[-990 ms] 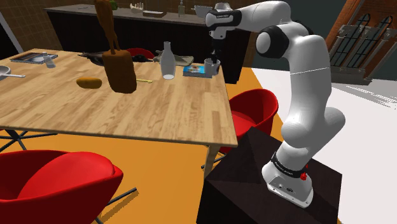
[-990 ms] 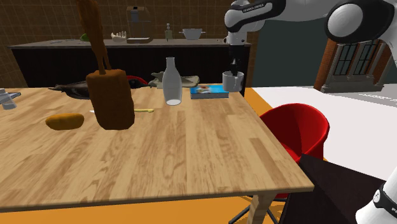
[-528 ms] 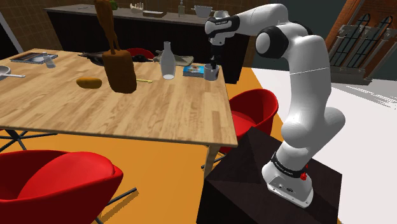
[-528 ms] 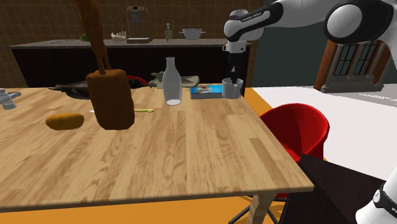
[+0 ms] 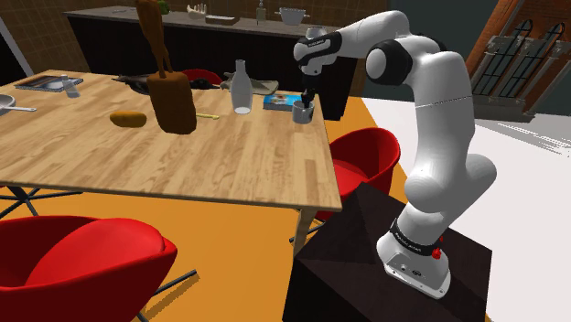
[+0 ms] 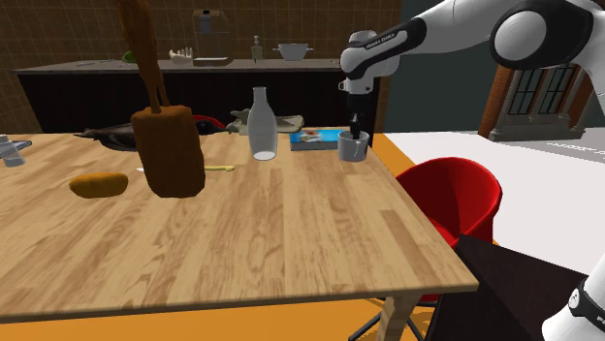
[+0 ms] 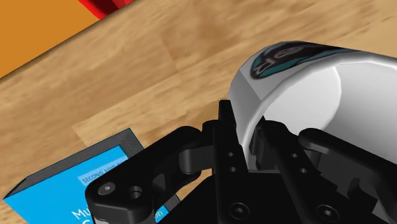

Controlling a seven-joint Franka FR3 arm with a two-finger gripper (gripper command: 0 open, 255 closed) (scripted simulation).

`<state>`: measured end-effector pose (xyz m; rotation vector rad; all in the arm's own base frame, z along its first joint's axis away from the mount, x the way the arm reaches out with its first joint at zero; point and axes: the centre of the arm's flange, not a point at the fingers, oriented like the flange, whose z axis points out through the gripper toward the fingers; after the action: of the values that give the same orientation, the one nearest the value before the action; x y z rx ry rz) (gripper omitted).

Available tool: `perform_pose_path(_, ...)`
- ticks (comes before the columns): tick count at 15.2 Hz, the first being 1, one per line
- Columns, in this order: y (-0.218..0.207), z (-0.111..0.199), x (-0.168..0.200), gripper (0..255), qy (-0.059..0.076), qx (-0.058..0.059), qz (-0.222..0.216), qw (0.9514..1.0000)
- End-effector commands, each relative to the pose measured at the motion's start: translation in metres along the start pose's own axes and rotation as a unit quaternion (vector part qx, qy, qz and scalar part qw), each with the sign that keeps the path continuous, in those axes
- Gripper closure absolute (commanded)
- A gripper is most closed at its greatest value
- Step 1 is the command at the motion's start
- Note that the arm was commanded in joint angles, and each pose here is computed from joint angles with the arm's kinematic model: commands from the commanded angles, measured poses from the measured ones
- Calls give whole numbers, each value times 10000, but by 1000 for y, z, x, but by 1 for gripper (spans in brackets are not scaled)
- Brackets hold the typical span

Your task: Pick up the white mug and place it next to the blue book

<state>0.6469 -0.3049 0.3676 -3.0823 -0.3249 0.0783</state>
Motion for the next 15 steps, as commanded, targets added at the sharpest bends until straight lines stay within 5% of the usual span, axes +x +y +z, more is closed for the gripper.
perform_pose_path(1,0,12,1,255,3,-2,0,10000)
perform_pose_path(10,0,21,1,255,3,-2,0,10000)
perform_pose_path(11,0,21,1,0,3,-2,0,10000)
perform_pose_path(15,0,21,1,0,3,-2,0,10000)
